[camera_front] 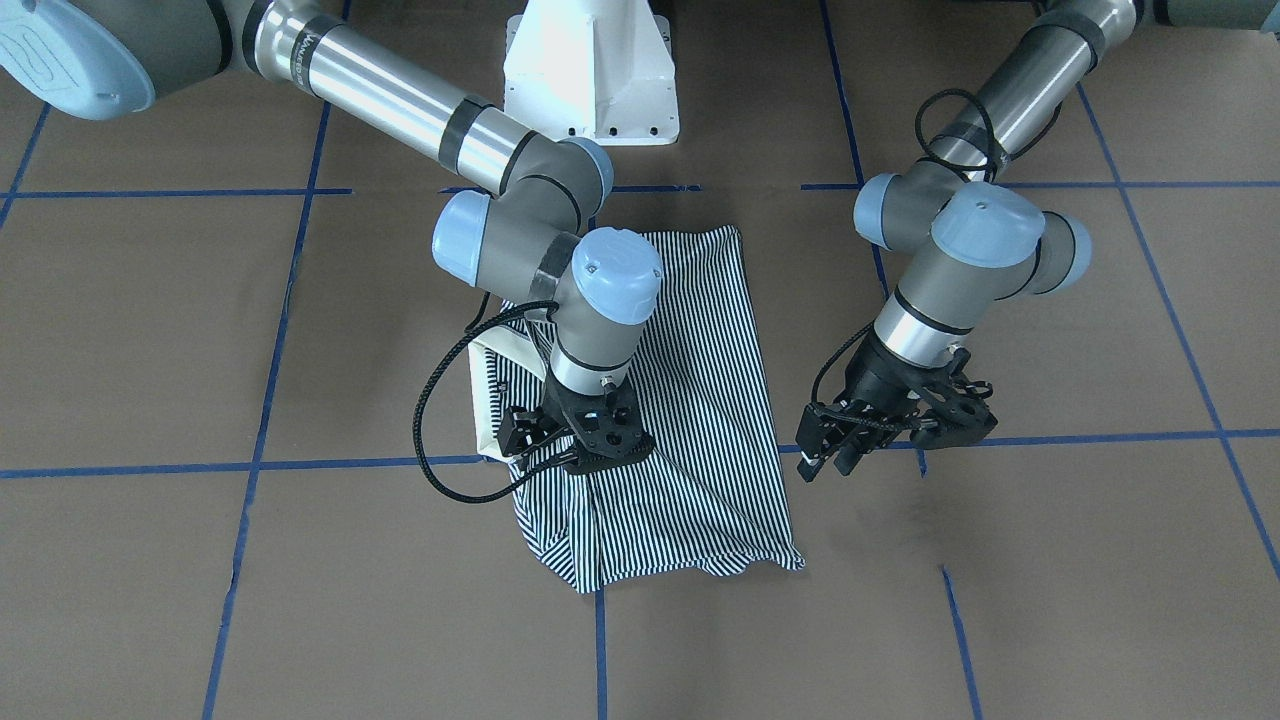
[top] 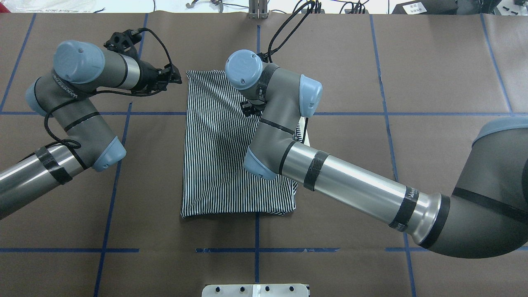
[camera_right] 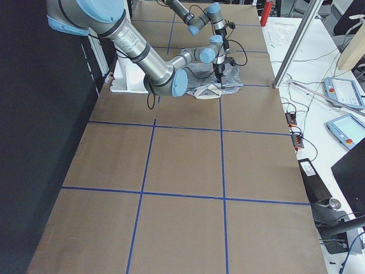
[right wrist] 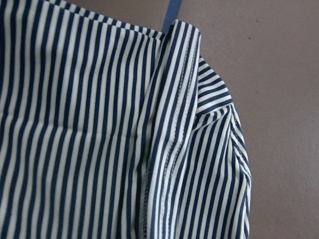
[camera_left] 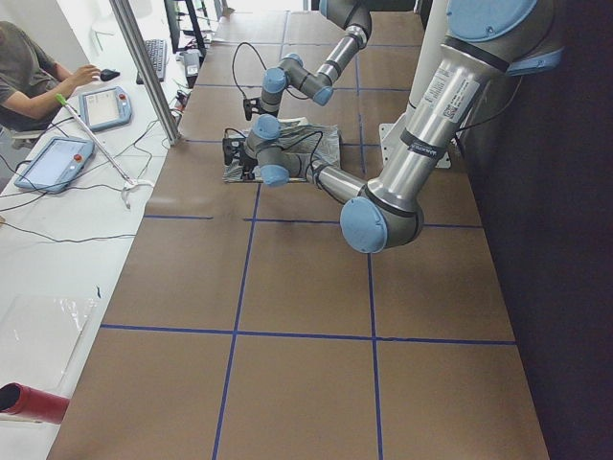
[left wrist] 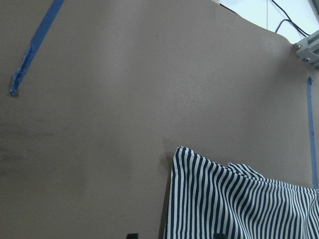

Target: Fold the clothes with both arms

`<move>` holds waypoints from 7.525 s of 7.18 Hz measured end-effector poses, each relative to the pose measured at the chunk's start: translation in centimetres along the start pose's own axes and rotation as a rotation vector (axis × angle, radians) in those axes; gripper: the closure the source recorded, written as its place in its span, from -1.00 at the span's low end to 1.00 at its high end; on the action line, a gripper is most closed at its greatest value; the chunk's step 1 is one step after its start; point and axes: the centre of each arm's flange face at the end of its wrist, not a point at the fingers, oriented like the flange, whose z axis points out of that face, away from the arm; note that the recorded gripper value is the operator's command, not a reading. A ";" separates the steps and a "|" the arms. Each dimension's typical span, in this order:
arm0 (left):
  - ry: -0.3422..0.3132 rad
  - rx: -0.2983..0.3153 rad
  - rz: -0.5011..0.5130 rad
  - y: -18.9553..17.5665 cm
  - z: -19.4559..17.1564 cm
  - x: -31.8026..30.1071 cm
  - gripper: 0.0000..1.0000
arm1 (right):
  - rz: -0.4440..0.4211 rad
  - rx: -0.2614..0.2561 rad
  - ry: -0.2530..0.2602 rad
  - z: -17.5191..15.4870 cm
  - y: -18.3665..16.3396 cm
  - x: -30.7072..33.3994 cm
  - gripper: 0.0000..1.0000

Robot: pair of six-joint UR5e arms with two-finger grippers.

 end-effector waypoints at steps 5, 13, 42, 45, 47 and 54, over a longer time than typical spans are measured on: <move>0.002 0.001 0.000 0.0 -0.1 0.1 -0.17 | -0.039 -0.002 0.010 0.8 -0.2 1.8 -1.00; 0.012 0.003 -0.007 0.1 -0.5 0.7 -0.18 | -0.054 0.027 0.040 1.9 -1.5 12.3 -1.00; 0.059 0.005 0.006 0.5 -2.6 2.7 -0.19 | 0.950 -0.071 -0.235 -3.8 27.3 1.3 1.00; 0.057 0.005 0.005 0.6 -2.6 2.5 -0.19 | 0.941 -0.108 -0.238 -3.9 27.3 1.5 1.00; 0.057 0.005 0.004 0.7 -2.8 2.2 -0.19 | 0.936 -0.116 -0.239 -4.2 27.5 1.3 1.00; 0.076 -0.013 -0.044 2.5 -3.4 2.5 -0.22 | 0.943 -0.110 -0.268 -5.8 27.0 2.0 1.00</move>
